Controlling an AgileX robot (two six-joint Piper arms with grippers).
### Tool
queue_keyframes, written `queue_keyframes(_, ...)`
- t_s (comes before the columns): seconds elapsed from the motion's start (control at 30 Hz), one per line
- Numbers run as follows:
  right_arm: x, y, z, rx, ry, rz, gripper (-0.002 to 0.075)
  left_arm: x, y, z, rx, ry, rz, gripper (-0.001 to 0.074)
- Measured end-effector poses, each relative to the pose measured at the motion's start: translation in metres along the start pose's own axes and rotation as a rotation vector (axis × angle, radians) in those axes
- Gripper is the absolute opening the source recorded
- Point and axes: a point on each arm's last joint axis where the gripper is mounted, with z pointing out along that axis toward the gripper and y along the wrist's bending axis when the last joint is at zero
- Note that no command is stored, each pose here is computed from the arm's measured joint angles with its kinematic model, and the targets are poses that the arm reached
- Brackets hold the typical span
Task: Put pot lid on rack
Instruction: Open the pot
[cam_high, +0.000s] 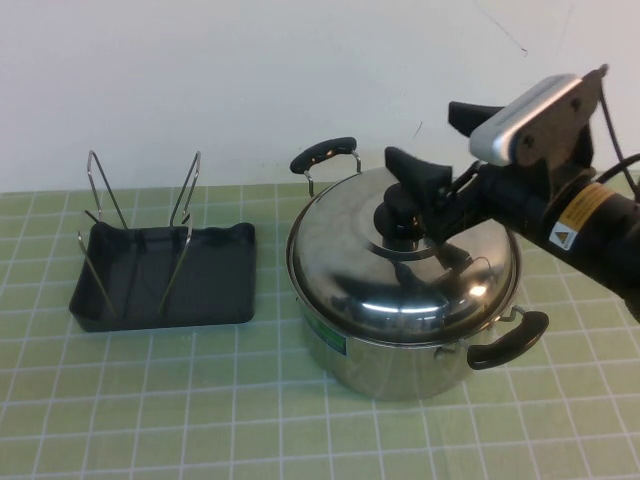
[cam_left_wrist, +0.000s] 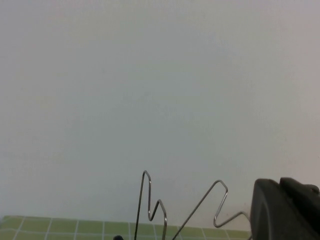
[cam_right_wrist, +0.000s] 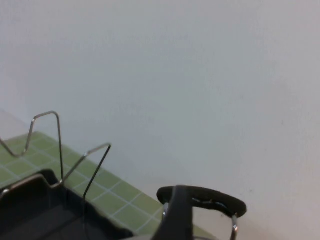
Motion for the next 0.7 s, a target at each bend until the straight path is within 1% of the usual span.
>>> queue_keyframes(0.13, 0.012, 0.001, 0.013, -0.040, 0.050, -0.027, 0.0683, 0.002, -0.002, 0.004, 0.023, 0.014, 0.020, -0.0002)
queue_keyframes(0.3, 0.030, 0.001, 0.023, -0.047, 0.104, 0.013, 0.0690, 0.002, -0.005, 0.005, 0.061, 0.021, 0.074, -0.0002)
queue_keyframes(0.43, 0.043, 0.002, 0.027, -0.054, 0.144, 0.023, 0.0680, 0.003, -0.006, 0.005, 0.068, 0.023, 0.066, -0.0002)
queue_keyframes(0.5, 0.043, 0.002, 0.027, -0.057, 0.146, 0.022, 0.0638, 0.002, -0.006, 0.004, 0.070, 0.023, 0.041, -0.0002)
queue_keyframes(0.57, 0.043, 0.003, 0.027, -0.062, 0.144, 0.017, 0.0561, 0.002, -0.006, 0.004, 0.071, 0.022, 0.018, -0.0002)
queue_keyframes(0.6, 0.043, 0.003, 0.027, -0.065, 0.144, 0.015, 0.0502, 0.002, -0.006, 0.004, 0.071, 0.023, 0.013, -0.0002)
queue_keyframes(0.67, 0.043, 0.003, 0.027, -0.067, 0.145, 0.013, 0.0360, 0.002, -0.006, 0.004, 0.071, 0.023, -0.005, -0.0002)
queue_keyframes(0.7, 0.043, 0.004, 0.027, -0.069, 0.145, 0.011, 0.0335, 0.002, -0.006, 0.004, 0.071, 0.024, -0.013, -0.0002)
